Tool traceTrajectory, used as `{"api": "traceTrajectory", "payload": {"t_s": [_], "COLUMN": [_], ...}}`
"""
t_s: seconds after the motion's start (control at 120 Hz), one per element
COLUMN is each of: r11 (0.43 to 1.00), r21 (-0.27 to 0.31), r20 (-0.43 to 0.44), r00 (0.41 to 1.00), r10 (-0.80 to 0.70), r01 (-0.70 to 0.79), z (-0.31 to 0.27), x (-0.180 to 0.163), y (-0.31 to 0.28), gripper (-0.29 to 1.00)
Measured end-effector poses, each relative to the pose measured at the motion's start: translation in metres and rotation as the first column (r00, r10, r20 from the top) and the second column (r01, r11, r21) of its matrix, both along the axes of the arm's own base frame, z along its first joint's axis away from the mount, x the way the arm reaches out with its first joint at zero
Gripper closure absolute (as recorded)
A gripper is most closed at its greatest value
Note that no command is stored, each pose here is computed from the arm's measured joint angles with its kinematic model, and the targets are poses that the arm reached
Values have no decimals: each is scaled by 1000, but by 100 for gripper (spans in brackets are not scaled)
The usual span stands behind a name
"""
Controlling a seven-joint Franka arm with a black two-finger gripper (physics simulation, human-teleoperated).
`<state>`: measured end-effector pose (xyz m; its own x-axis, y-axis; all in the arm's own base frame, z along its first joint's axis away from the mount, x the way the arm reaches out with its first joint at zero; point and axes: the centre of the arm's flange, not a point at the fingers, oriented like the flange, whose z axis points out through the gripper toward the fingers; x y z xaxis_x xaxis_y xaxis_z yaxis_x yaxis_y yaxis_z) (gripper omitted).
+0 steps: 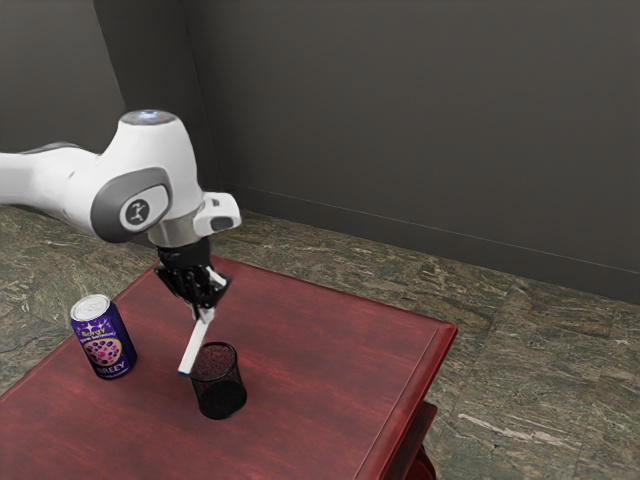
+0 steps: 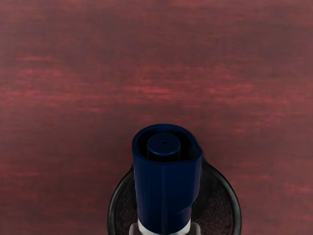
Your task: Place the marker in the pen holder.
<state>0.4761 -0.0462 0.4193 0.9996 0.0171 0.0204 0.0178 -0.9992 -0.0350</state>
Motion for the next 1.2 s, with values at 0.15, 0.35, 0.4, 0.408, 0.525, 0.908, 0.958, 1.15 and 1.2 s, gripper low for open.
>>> {"api": "traceTrajectory", "payload": {"t_s": [0.15, 0.35, 0.4, 0.408, 0.525, 0.908, 0.958, 1.15, 1.2], "r11": [1000, 1000, 1000, 1000, 998, 983, 982, 984, 985], "r21": [19, 16, 20, 21, 45, 157, 163, 161, 160], "r20": [120, 207, 221, 224, 268, 337, 342, 360, 365], "r00": [993, 978, 975, 974, 962, 930, 928, 924, 923], "r10": [-20, -13, -16, -18, -47, -148, -151, -128, -122], "r01": [18, 10, 12, 13, 36, 99, 100, 74, 66], "z": [11, -3, -8, -9, -13, -29, -31, -28, -25], "x": [7, 1, -6, -7, -19, -62, -65, -69, -70], "y": [-14, -21, -22, -23, -31, -43, -46, -53, -54], "gripper": [79, 79, 79, 79, 79, 79, 79, 48, 38]}}
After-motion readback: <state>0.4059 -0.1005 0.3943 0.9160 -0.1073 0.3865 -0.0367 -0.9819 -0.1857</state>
